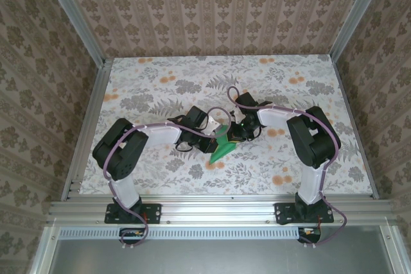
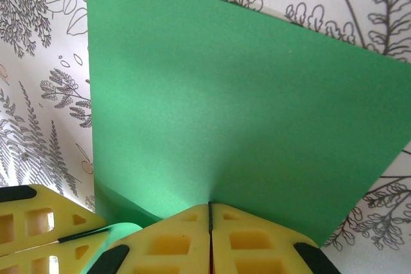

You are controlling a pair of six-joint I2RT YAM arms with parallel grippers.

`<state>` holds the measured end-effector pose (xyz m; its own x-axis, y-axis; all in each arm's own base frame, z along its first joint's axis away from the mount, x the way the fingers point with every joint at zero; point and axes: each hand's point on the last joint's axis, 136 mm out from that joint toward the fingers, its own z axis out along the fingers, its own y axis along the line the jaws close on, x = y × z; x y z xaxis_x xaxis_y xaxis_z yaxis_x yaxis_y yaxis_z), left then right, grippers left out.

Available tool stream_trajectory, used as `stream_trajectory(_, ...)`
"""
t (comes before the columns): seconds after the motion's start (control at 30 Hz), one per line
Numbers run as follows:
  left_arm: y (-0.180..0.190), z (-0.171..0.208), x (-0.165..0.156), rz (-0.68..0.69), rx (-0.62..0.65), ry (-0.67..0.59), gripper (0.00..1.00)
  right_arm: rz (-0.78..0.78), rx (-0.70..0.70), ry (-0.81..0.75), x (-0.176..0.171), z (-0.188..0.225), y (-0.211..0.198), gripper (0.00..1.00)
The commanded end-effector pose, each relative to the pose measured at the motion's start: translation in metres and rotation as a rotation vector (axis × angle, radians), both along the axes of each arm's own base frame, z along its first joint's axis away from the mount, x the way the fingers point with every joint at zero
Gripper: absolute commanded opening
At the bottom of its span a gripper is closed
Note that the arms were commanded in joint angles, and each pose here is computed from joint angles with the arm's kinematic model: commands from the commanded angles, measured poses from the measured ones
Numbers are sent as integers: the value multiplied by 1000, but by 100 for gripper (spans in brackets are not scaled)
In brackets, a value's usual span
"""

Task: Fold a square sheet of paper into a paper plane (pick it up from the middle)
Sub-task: Third fold the triangle at the center of the table.

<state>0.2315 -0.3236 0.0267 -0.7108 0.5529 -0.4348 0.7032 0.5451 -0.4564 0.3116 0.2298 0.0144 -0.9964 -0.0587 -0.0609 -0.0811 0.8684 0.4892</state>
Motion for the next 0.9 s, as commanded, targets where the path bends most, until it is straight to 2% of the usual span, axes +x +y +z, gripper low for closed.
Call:
stream_trajectory(0.0,-1,-3,-2,-26,-5,23,6,-21,-21,27,-4,-10,-4,9)
stream_trajectory(0.23,-8,14,1,-12,-57,8,6,-28,-26,30,-6,-12,-5,8)
stream_trajectory(0.57,9,-11,1,27,40,12,5,-28,-27,29,-5,-12,-5,9)
stream_trajectory(0.87,4,-18,-5,-2,26,56,5,-39,12,10,0,-1,0,12)
